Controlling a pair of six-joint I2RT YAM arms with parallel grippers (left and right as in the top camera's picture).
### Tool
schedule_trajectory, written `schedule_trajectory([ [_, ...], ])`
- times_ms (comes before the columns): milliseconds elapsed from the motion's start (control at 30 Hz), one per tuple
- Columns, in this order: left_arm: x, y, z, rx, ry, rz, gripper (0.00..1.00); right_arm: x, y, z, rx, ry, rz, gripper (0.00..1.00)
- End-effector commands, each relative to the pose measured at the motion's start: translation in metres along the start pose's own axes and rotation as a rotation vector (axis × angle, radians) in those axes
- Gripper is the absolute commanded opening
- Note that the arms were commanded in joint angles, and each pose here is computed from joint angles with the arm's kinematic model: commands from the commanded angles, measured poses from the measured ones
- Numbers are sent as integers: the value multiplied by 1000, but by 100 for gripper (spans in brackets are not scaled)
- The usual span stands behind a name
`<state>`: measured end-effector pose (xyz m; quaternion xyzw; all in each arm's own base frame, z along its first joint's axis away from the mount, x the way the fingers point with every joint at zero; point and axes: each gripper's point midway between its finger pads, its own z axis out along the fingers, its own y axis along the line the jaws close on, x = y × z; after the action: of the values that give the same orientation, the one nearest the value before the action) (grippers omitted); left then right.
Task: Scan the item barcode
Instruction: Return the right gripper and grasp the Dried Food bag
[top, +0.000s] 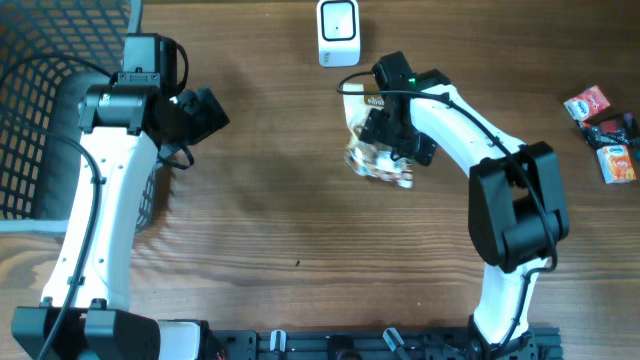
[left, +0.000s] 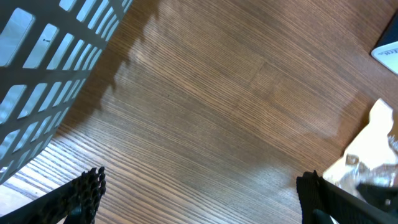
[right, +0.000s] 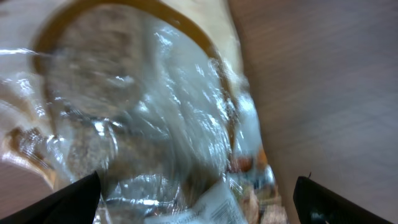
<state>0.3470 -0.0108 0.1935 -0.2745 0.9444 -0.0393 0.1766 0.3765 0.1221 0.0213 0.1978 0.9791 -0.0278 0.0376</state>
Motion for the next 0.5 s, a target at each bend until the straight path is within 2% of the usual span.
schedule_trajectory([
  [0,-2,3,1,-17,-7,-20,100,-16,-15,-33,54,-110,-47,100],
  [100,-2,3,1,-17,-7,-20,100,-21,14,-63,-60,-198,-273,100],
  [167,-2,3,1,-17,-7,-20,100,-8,39,-68,-73,-239,-475,100],
  [267,-2,3,1,-17,-7,-20,100,16,56,-64,-14,-283,-559,100],
  [367,-2,3,1,-17,-7,-20,100,47,51,-48,107,-311,-576,100],
  [467,-2,3,1,-17,-7,-20,100,44,24,-32,256,-373,-587,100],
])
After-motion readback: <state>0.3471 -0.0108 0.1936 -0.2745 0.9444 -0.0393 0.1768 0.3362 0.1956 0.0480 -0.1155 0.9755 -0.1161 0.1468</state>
